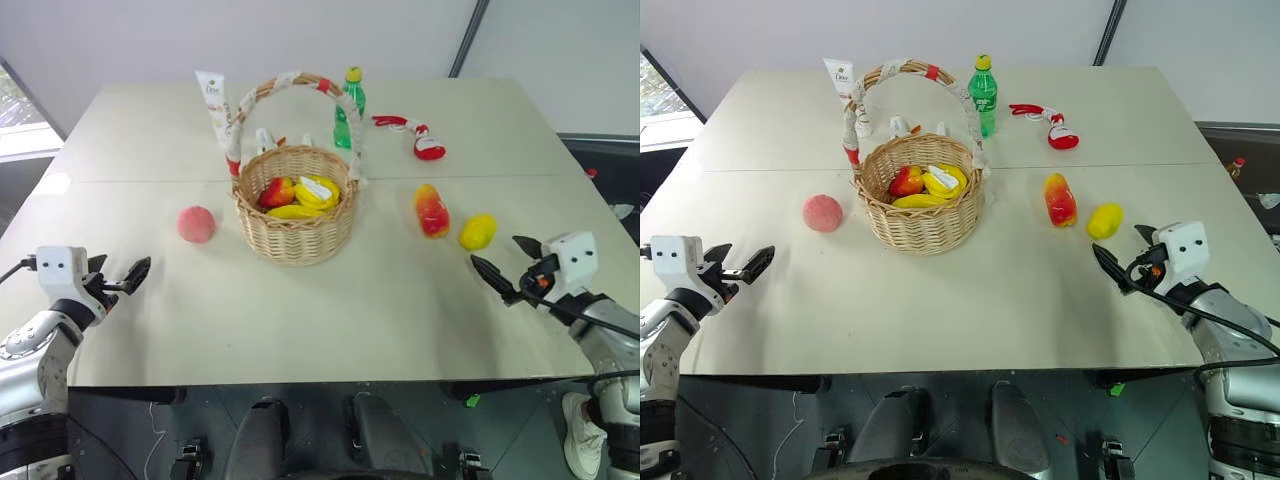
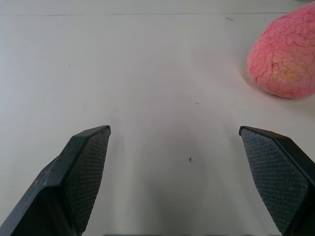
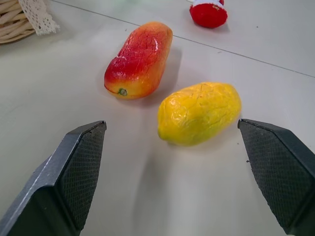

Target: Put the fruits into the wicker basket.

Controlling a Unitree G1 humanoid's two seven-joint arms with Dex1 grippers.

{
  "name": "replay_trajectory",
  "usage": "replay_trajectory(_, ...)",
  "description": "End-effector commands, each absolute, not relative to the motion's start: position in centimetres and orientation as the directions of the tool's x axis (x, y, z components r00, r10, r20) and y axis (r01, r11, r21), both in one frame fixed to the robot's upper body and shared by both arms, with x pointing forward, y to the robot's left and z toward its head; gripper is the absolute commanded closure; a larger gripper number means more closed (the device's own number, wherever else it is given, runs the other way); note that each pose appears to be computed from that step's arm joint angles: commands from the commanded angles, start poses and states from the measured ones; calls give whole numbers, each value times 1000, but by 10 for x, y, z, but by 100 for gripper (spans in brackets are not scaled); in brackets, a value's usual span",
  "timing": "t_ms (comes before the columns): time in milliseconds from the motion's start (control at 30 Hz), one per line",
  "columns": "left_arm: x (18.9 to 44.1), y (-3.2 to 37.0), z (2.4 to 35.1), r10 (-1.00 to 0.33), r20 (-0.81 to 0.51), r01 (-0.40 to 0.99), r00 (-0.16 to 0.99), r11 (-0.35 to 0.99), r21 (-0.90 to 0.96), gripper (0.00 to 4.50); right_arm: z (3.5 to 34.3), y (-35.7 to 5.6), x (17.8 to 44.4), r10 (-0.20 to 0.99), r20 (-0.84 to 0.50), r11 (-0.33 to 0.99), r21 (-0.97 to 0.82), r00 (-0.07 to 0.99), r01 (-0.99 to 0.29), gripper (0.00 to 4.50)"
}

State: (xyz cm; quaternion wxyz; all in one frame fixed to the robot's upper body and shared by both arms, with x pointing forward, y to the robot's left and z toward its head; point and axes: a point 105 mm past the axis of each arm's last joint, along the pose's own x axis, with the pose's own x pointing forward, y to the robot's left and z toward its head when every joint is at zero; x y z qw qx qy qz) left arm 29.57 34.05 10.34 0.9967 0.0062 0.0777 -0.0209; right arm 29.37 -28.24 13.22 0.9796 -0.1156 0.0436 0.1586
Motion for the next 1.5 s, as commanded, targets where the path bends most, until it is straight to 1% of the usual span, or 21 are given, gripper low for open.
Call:
replay_trajectory(33,296,341,121,-36,-89,38,995,999,24,0,143,-284,295,302,-84,918,-241,950,-313,3)
replay_trajectory(167,296,340,123,-37,-80,38,996,999,18,0,144,-285,296,302,-77,918,-247,950,-312,3)
replay_trajectory(267,298,336,126,-43,-82,45,996,999,17,0,157,-284,297,299,-30,926,-233,954,-298,3)
replay_trajectory(333,301,329,136,-67,-56,68,996,998,15,0,164,-280,298,311,-11,923,-235,950,-305,3)
replay_trajectory(467,310,306,161,-161,-14,161,987,987,25,0,189,-258,300,392,46,897,-239,919,-371,3)
replay_trajectory(567,320,290,167,-202,-50,205,978,976,79,0,203,-226,293,507,68,850,-208,859,-485,3)
replay_trajectory(600,323,286,169,-207,-59,211,977,973,90,0,204,-212,288,561,58,817,-201,826,-541,3)
replay_trajectory(667,334,274,172,-229,-92,239,969,963,126,0,197,-172,276,683,0,714,-209,730,-668,3)
replay_trajectory(733,343,267,173,-235,-121,252,964,955,155,0,192,-144,268,750,-27,641,-213,661,-737,3)
replay_trajectory(800,351,261,173,-231,-141,252,963,954,162,0,190,-125,265,784,-26,602,-210,620,-770,3)
replay_trajectory(900,365,253,170,-212,-191,245,958,955,169,0,187,-104,265,813,-28,562,-221,581,-797,3)
replay_trajectory(1033,377,244,161,-202,-269,257,942,948,188,0,183,-83,263,849,-25,510,-226,529,-830,3)
replay_trajectory(1200,382,243,152,-187,-330,256,925,950,181,0,179,-70,261,871,-28,470,-235,490,-850,3)
replay_trajectory(1333,382,243,146,-189,-365,267,912,948,175,0,182,-64,261,881,-13,455,-246,472,-856,3)
replay_trajectory(1433,383,243,146,-194,-356,269,914,947,176,85,184,-59,262,890,-9,437,-265,455,-859,0)
replay_trajectory(1467,383,243,146,-191,-354,267,916,947,180,125,185,-58,263,893,-7,432,-271,451,-860,0)
replay_trajectory(1500,384,244,147,-187,-354,264,916,947,183,180,187,-58,263,894,-5,429,-275,448,-860,0)
